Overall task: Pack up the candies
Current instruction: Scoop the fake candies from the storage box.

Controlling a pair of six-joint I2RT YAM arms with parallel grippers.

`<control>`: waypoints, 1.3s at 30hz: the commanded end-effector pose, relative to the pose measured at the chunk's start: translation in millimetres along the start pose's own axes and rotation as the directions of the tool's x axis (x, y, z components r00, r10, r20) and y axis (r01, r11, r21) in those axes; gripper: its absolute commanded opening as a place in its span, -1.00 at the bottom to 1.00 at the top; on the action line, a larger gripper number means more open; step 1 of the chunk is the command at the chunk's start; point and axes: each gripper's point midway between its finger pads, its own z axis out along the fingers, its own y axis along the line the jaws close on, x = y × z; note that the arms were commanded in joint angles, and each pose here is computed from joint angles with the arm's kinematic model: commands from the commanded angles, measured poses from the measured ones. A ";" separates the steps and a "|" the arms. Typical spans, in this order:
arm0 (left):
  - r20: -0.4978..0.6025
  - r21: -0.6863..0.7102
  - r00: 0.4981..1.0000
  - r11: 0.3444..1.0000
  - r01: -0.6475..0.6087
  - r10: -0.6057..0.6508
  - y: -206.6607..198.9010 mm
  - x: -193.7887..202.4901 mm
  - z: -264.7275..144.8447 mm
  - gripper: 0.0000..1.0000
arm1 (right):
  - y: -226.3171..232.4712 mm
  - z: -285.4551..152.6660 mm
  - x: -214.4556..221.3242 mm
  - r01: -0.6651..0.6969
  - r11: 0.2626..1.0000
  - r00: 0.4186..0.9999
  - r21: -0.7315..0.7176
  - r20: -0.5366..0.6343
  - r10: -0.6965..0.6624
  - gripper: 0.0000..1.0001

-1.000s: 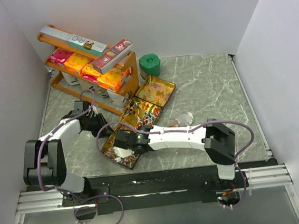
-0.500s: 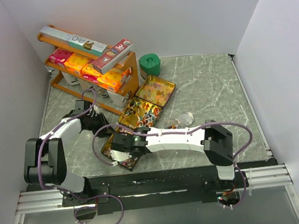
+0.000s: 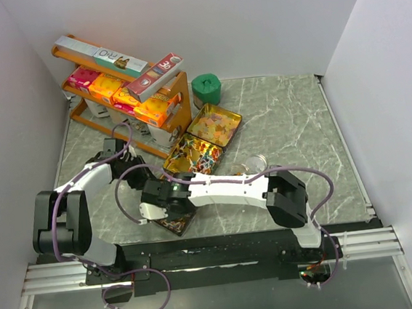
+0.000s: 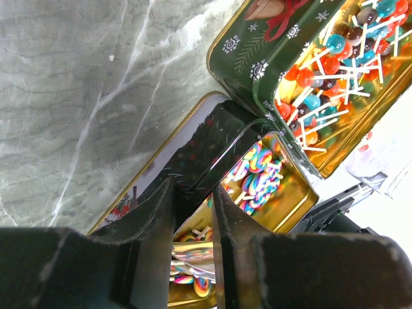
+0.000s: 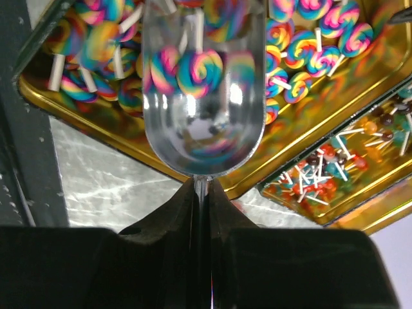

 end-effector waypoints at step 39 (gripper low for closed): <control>0.018 -0.043 0.993 0.993 0.114 -0.113 10.4 2.4 11.2 -0.84 | 11.5 46.4 -41.2 -0.267 0.959 0.963 -0.100 0.007 0.269 -1.00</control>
